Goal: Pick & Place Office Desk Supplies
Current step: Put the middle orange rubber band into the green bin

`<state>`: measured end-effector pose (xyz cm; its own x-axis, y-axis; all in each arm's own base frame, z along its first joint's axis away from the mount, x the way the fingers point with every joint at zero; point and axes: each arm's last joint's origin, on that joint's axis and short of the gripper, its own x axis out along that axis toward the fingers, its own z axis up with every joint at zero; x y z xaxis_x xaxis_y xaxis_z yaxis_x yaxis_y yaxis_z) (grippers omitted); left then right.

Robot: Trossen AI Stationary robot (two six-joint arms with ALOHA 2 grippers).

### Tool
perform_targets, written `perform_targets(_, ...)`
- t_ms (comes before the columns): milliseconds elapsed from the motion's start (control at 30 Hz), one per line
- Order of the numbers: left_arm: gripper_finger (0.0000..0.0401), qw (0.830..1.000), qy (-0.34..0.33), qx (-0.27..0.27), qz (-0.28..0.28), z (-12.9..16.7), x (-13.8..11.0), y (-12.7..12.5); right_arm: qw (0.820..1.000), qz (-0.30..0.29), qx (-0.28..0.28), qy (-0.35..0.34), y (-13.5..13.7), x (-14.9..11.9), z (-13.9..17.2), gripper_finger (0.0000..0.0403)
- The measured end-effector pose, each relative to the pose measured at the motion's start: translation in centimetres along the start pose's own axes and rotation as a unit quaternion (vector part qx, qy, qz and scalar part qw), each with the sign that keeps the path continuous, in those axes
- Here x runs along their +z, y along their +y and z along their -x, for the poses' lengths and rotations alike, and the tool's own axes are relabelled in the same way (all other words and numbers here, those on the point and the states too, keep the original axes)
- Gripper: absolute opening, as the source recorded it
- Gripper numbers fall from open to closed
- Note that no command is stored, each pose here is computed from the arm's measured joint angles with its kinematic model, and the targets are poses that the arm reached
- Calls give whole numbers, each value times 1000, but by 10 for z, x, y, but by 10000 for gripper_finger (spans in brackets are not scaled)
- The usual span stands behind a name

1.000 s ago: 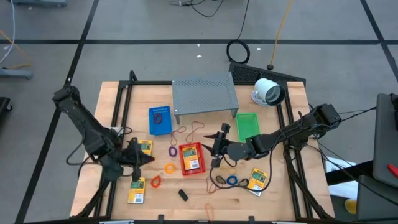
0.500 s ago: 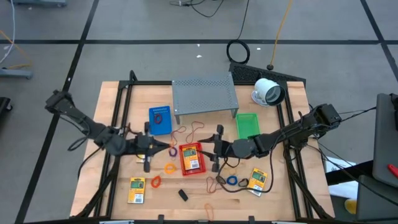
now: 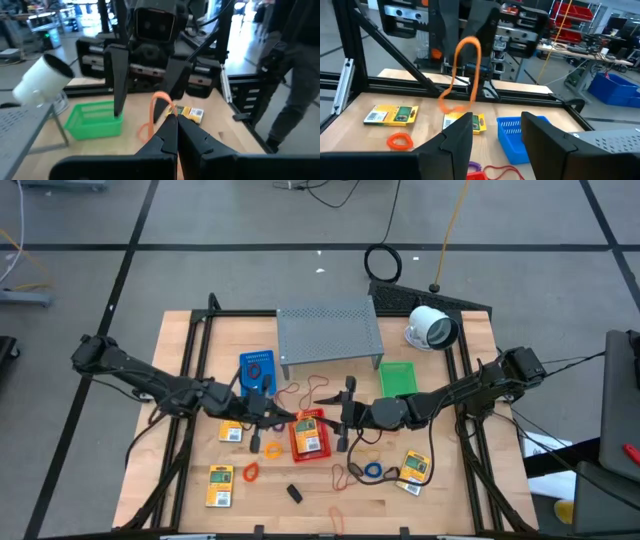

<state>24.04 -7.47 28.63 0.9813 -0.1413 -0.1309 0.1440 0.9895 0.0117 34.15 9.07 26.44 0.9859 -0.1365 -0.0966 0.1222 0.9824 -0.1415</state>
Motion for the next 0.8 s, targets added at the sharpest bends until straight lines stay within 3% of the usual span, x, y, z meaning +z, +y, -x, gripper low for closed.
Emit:
perform_targets(500, 0, 999, 12, -37, 28, -26, -15, 23, 999, -40, -8, -28, -18, -23, 2, 155)
perform_targets(800, 0, 999, 6, -43, 28, -29, -16, 24, 997, -62, 32, -32, -23, -24, -1, 155)
